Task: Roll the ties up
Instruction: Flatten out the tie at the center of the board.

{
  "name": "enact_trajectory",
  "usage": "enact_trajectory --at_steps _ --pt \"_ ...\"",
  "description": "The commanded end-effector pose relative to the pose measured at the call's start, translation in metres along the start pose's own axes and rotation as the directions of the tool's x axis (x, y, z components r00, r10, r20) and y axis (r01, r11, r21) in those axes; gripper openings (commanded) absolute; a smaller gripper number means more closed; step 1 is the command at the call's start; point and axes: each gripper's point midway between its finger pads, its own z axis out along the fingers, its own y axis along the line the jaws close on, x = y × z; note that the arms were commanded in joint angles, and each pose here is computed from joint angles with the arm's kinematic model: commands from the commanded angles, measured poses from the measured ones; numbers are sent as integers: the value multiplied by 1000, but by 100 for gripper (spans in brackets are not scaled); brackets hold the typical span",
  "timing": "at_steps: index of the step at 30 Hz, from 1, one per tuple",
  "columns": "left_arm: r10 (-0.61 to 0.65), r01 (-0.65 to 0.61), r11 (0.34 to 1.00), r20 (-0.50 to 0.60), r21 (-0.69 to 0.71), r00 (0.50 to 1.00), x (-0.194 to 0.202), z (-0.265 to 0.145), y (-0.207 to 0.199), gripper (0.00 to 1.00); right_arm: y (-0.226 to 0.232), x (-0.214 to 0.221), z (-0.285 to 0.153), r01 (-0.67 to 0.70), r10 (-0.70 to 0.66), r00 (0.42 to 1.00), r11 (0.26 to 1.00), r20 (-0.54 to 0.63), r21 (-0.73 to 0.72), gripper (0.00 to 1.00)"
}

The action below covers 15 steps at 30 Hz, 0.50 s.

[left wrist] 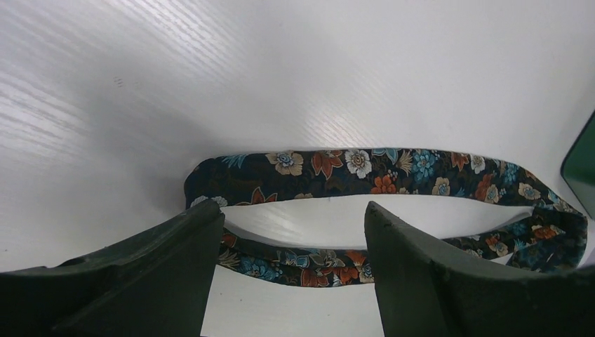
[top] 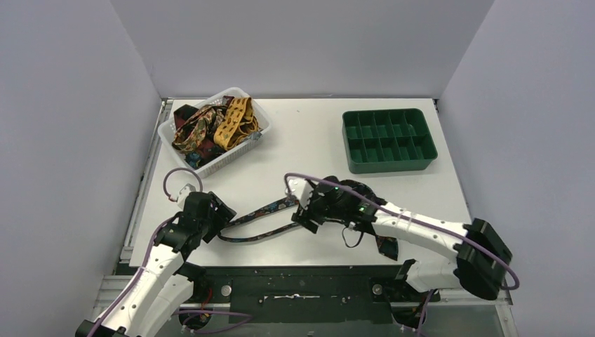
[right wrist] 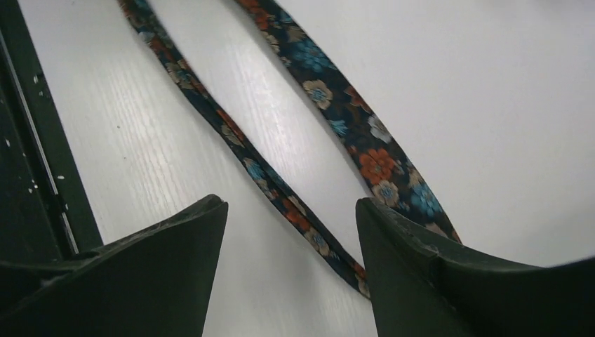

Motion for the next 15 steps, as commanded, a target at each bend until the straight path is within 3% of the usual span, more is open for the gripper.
enact_trajectory --at_steps 1,3,6,15 --pt "-82 85 994 56 -62 995 -10 -5 11 71 25 -31 39 360 -347 930 925 118 -119 69" --pt "-109 114 991 75 -67 991 -13 -8 12 71 37 -34 54 403 -380 911 901 157 -159 70" --pt "-136 143 987 90 -75 987 -15 -13 15 72 47 -39 70 447 -410 889 873 207 -194 79" --pt "-154 159 982 53 -98 987 -1 -1 24 72 56 -19 109 519 -480 854 807 200 -282 84"
